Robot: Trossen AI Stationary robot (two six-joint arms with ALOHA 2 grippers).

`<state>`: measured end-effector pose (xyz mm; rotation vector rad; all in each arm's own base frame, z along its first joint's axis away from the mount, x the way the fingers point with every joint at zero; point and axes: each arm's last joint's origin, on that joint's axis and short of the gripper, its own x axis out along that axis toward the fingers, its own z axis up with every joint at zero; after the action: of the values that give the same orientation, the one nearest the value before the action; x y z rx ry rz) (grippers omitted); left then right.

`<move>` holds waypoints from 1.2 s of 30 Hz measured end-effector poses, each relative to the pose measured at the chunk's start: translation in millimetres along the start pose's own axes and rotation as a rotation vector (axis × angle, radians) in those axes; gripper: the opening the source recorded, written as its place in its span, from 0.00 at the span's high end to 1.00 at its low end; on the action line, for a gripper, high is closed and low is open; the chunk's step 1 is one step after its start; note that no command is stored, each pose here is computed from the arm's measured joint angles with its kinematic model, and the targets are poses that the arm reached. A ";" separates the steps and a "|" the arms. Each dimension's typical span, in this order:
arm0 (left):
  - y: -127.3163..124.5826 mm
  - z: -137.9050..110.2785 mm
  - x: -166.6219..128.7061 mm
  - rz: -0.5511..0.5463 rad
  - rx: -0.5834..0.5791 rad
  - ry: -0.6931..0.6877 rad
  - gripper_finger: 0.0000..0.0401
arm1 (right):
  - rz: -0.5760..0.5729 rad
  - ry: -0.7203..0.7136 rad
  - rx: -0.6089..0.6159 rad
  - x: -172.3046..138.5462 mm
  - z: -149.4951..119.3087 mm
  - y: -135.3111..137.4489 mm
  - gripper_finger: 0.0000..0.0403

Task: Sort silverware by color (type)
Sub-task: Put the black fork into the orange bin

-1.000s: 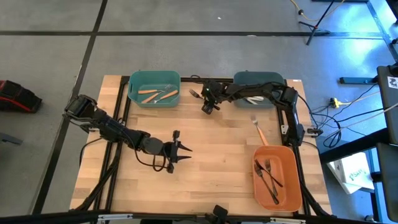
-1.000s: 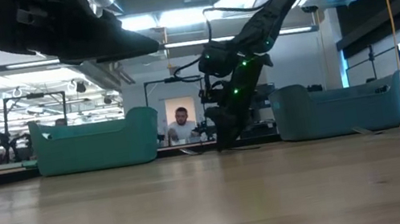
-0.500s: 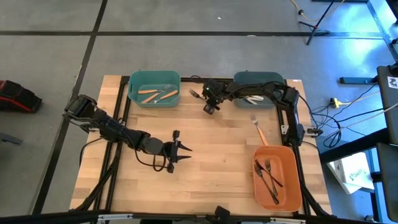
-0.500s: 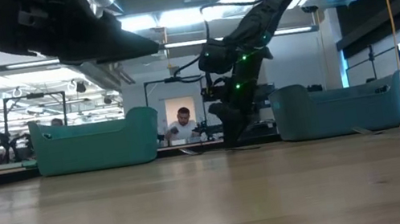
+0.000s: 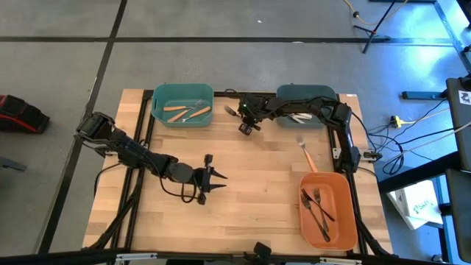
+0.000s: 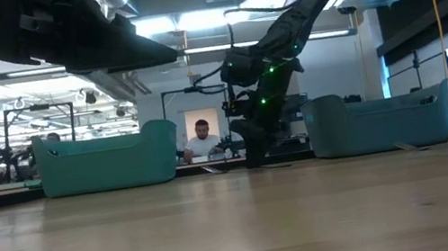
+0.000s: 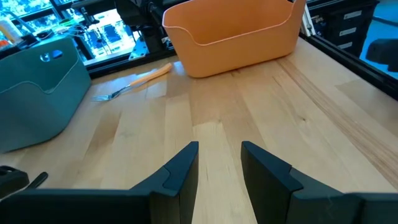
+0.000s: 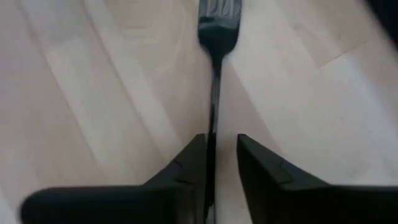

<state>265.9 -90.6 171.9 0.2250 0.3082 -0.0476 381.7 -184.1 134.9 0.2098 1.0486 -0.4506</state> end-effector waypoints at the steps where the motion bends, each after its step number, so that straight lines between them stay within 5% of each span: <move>1: 0.0 0.0 0.0 0.000 0.000 0.000 0.71 | -0.001 0.008 0.003 0.7 -0.9 -0.2 0.77; 9: 0.0 0.0 0.0 0.000 0.000 0.000 0.71 | 0.021 0.026 0.001 5.2 -3.4 0.9 0.68; 18: 0.0 0.0 0.0 0.000 0.000 0.000 0.71 | 0.044 0.038 -0.013 7.3 -5.5 1.8 0.97; 26: 0.0 0.0 0.0 0.000 0.001 0.000 0.71 | 0.006 0.039 -0.045 4.8 -5.5 5.7 0.99; 36: -2.2 0.2 -0.7 -0.008 0.004 -0.001 0.71 | -0.046 0.024 -0.128 -57.8 -0.5 45.5 0.99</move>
<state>265.1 -92.7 171.8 0.2272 0.3080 -0.0564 377.8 -128.5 182.9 0.0775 1.1034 -0.4213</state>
